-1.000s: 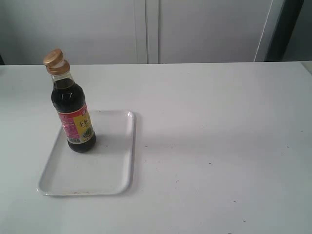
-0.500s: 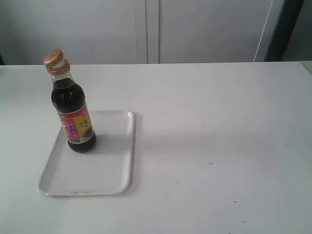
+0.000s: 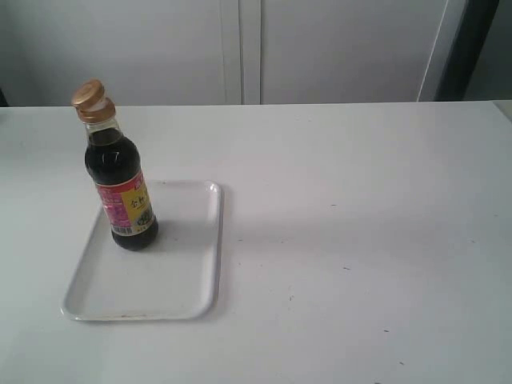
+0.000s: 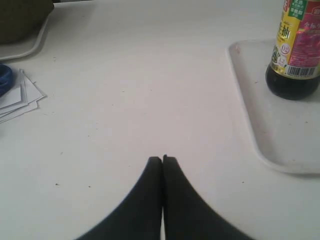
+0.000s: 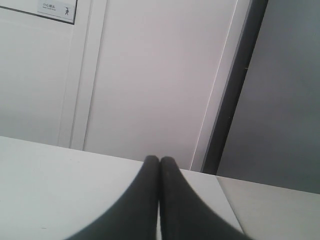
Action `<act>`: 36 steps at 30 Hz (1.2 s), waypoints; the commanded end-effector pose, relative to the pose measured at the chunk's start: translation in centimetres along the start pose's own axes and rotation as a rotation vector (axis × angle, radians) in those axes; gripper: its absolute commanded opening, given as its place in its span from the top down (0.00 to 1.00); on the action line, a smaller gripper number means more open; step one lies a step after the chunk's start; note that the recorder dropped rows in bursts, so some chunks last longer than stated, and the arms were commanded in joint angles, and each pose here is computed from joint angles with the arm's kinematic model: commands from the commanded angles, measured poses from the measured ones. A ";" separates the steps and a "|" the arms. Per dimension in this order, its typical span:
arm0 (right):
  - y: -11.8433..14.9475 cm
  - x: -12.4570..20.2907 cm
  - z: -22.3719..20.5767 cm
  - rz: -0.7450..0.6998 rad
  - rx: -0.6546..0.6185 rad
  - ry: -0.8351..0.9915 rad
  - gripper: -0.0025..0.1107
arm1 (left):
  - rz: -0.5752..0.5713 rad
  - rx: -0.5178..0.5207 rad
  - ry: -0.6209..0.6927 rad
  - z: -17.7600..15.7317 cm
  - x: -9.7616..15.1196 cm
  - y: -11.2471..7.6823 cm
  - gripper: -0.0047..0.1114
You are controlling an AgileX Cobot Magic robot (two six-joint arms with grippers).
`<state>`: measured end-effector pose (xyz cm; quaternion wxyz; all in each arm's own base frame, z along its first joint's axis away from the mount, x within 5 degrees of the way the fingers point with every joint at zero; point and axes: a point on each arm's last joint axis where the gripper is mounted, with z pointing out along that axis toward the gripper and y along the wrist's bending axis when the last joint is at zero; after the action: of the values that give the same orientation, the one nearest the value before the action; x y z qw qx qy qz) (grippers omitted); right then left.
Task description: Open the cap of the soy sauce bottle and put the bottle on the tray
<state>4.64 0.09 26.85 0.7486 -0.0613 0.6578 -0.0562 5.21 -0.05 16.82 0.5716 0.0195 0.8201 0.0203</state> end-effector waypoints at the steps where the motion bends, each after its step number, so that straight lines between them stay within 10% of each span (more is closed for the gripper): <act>1: 0.0 0.0 0.0 0.002 0.008 -0.001 0.98 | -0.017 0.001 0.000 0.0 0.1 0.0 0.96; 36: 0.7 5.0 0.0 0.095 -0.002 0.170 0.98 | -0.017 0.001 0.000 0.0 0.1 0.0 0.96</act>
<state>5.17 0.01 22.92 0.7038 -0.0258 0.7097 -0.0198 5.21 -0.05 16.82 0.5716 0.0195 0.8201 0.0203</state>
